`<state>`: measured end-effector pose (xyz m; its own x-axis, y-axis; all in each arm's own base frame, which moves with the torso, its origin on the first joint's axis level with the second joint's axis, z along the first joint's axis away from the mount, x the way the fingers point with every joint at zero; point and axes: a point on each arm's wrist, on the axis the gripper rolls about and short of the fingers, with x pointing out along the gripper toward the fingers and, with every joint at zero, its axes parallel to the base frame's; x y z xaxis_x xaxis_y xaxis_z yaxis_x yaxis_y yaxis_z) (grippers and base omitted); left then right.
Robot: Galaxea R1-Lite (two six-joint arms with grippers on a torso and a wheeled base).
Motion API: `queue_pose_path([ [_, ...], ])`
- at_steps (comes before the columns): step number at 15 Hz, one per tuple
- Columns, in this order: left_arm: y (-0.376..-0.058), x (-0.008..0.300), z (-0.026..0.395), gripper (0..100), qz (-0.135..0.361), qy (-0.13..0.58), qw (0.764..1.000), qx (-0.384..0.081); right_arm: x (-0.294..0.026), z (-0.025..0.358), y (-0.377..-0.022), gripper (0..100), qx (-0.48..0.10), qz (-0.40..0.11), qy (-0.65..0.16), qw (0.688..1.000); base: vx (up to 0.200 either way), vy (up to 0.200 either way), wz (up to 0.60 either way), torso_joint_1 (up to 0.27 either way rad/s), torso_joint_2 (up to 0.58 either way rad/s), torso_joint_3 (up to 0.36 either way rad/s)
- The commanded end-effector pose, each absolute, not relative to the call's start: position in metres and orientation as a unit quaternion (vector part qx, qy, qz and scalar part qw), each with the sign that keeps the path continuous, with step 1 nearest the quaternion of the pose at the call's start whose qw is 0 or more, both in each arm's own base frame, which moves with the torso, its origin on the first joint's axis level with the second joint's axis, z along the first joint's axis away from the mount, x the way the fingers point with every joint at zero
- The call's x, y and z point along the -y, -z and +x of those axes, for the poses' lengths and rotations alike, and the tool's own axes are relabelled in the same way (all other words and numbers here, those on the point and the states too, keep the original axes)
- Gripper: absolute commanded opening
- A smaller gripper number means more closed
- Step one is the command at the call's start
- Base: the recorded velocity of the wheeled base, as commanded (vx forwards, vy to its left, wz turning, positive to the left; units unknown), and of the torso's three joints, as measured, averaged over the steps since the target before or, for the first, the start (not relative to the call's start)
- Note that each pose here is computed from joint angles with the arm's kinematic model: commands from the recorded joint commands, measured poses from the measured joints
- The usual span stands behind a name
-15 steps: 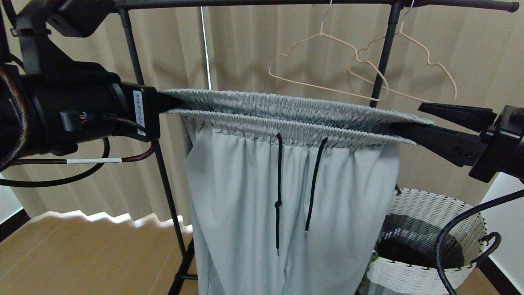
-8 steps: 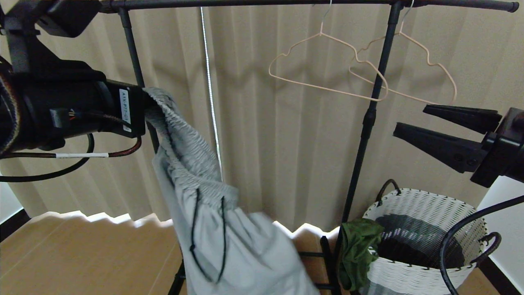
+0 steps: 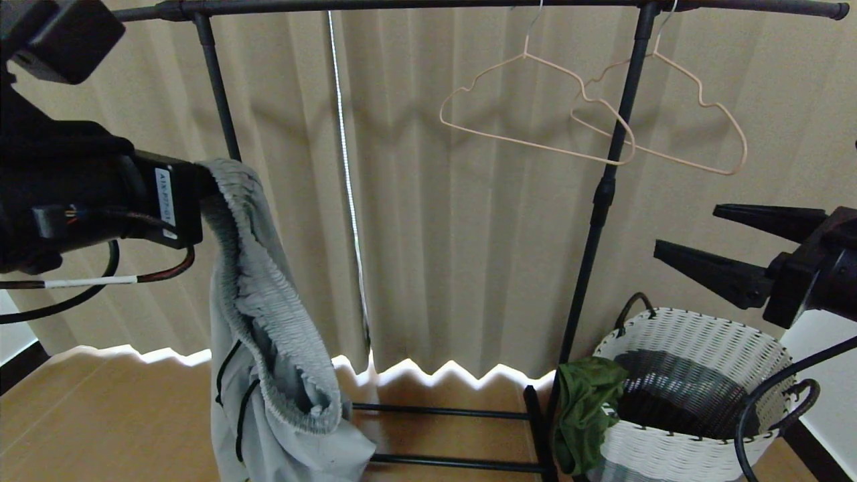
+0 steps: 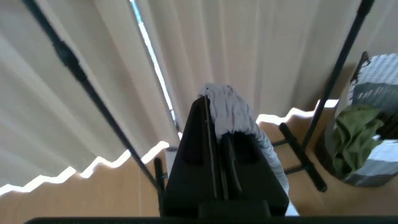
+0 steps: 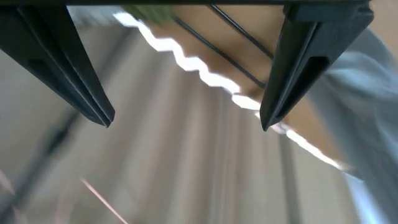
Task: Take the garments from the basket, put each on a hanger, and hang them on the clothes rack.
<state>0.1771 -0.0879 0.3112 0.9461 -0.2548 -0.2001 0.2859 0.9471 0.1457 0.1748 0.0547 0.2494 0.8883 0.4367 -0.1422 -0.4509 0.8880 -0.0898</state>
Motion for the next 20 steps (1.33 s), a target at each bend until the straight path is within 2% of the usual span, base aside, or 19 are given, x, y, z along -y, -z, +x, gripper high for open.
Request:
queue_pose_path([
  [1, -0.306, 0.066, 0.154, 0, 0.085, 0.113, 0.987, -0.082, -0.044, 0.171, -0.247, 100, -0.063, -0.067, -0.173, 0.981, 0.0, 0.0, 0.0, 0.0, 0.0, 0.0],
  [7, -0.29, 0.052, 0.134, 0, 0.09, 0.103, 0.986, -0.09, -0.026, 0.17, -0.238, 100, -0.075, -0.093, -0.059, 0.991, 0.0, 0.0, 0.0, 0.0, 0.0, 0.0],
  [12, -0.284, 0.048, 0.124, 0, 0.089, 0.104, 0.987, -0.087, -0.018, 0.156, -0.231, 100, -0.072, -0.098, -0.039, 0.992, 0.0, 0.0, 0.0, 0.0, 0.0, 0.0],
  [16, -0.285, 0.048, 0.125, 0, 0.089, 0.104, 0.987, -0.087, -0.009, 0.153, -0.224, 100, -0.083, -0.14, -0.017, 0.987, 0.0, 0.0, 0.0, 0.0, 0.0, 0.0],
  [20, -0.283, 0.049, 0.125, 0, 0.091, 0.104, 0.986, -0.091, -0.008, 0.154, -0.227, 100, -0.061, -0.14, -0.011, 0.988, 0.0, 0.0, 0.0, 0.0, 0.0, 0.0],
])
